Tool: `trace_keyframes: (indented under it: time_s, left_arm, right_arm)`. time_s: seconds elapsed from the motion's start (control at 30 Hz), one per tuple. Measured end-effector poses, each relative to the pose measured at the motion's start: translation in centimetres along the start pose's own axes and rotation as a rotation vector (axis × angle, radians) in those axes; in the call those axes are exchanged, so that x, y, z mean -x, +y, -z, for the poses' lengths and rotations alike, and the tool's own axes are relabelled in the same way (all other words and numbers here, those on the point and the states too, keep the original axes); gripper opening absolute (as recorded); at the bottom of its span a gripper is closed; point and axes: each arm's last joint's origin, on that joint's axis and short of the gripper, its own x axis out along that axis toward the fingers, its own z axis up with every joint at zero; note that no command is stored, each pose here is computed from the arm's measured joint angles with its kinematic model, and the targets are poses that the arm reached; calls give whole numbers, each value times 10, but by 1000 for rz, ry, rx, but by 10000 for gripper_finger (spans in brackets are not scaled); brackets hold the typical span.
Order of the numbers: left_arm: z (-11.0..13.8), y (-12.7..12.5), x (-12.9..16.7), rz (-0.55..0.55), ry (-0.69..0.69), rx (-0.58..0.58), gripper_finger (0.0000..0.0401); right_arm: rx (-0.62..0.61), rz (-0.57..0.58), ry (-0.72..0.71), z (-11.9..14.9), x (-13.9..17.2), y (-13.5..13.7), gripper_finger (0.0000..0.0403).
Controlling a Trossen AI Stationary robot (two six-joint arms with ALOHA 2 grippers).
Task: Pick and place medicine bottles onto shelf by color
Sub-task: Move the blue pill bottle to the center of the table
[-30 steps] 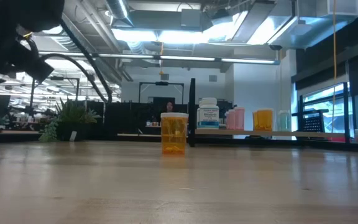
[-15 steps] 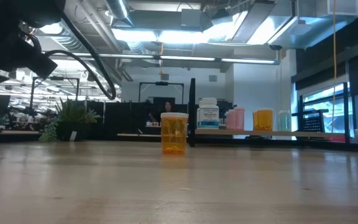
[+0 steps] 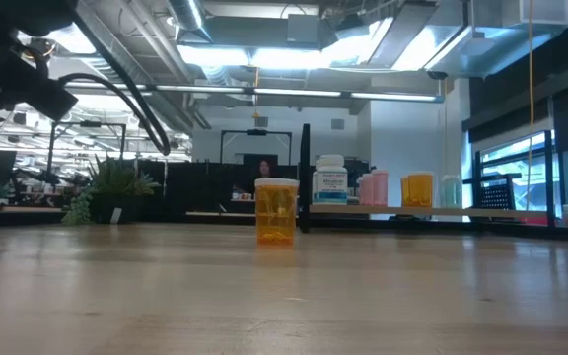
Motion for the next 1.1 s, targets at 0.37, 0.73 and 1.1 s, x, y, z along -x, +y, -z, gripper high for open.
trace_keyframes:
  time_s: [0.37, 0.73, 1.1]
  left_arm:
    - [9, -3, 0, -5, 9, 3, 231]
    - [7, -4, -1, -8, -18, -5, 168]
    - [7, -5, 0, 5, -22, 9, 106]
  right_arm:
    - [0, 0, 0, 0, 0, 0, 252]
    - [0, 0, 0, 0, 0, 0, 252]
    - [0, 0, 0, 0, 0, 0, 252]
